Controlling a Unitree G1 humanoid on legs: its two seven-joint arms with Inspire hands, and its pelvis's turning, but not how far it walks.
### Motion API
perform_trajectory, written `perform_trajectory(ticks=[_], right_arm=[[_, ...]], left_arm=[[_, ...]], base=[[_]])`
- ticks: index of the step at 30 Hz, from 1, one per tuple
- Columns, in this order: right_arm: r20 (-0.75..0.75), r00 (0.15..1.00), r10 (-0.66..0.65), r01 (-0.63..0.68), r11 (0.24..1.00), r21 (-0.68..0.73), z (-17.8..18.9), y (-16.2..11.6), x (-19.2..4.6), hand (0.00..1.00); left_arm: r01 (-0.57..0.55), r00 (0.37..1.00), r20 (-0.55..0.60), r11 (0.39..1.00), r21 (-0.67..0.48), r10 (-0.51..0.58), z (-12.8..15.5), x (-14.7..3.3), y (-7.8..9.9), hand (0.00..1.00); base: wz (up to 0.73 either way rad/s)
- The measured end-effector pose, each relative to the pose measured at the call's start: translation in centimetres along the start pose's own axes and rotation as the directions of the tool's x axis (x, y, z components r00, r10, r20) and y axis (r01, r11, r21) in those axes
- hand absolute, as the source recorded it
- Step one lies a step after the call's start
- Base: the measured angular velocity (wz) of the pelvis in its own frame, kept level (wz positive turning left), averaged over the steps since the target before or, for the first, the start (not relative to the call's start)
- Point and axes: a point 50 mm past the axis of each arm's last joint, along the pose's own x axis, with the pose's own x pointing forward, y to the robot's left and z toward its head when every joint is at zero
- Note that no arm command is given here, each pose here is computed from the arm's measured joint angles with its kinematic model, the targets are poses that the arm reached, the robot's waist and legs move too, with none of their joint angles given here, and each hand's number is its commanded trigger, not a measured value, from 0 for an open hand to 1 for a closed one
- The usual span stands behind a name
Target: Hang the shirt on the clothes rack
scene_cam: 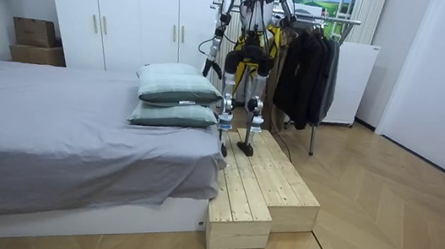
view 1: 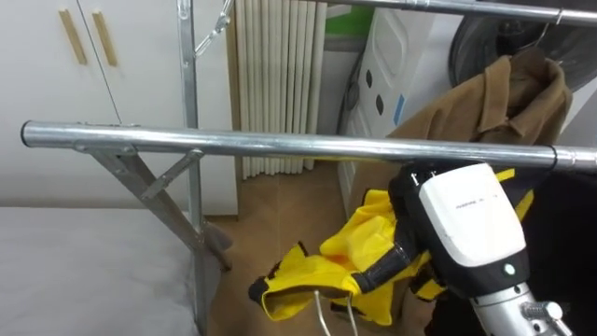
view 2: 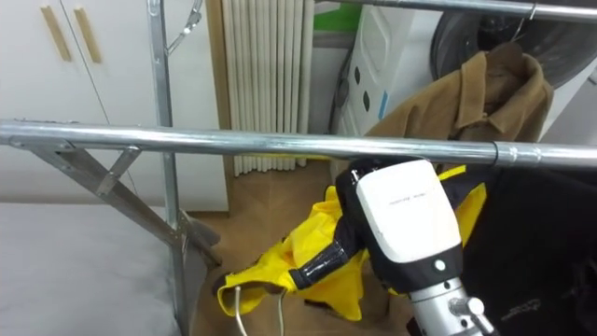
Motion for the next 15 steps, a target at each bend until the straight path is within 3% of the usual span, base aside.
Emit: perform_trajectory(ticks=[11, 15], right_arm=[[0.021, 1.000, -0.001, 0.001, 1.000, 0.026, 0.32, -0.20, 0.11, 1.00], [-0.016, 1.000, 0.020, -0.018, 0.990, 0.139, 0.31, -0.33, 0.24, 1.00]], left_arm=[[0.005, 1.000, 0.008, 1.000, 0.001, -0.005, 0.35, 0.08, 0.08, 0.00], [0.022, 1.000, 0.012, 1.000, -0.003, -0.022, 0.55, 0.09, -0.29, 0.00]], base=[[-0.02], [0.05]])
